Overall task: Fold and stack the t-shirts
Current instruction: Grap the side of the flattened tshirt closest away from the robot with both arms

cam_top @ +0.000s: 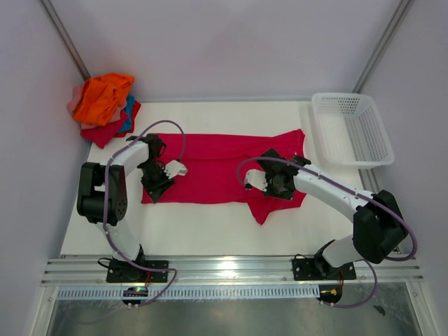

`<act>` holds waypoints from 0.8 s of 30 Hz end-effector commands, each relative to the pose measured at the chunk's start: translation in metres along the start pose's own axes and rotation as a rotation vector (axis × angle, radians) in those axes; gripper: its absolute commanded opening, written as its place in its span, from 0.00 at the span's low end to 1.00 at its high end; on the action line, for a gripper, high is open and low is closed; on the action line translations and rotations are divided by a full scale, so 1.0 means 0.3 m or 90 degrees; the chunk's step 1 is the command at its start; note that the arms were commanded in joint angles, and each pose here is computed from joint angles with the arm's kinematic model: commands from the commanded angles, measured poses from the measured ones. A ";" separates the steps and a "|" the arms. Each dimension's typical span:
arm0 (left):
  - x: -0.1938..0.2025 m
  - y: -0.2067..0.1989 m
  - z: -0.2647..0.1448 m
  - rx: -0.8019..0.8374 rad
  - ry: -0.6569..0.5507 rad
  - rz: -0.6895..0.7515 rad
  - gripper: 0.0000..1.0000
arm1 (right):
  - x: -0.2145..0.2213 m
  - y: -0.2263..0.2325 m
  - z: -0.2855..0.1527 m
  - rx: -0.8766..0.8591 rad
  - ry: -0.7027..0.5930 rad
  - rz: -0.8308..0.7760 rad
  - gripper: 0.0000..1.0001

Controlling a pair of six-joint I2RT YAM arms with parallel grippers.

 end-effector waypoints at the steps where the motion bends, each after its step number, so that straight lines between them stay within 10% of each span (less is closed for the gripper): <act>1: -0.015 -0.001 -0.007 0.015 -0.016 0.007 0.42 | -0.012 -0.011 -0.011 0.006 -0.013 0.010 0.03; 24: -0.032 0.018 0.061 0.039 -0.009 -0.020 0.37 | -0.010 -0.011 -0.016 0.002 -0.010 0.011 0.03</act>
Point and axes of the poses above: each gripper's point midway between its finger pads, its own z axis out along the fingers, its own y axis along the line the jaws close on, x = y × z, the point moved 10 cm from there along -z, back along the fingers, and after that the axes turned 5 degrees about -z, right-handed, at the moved point
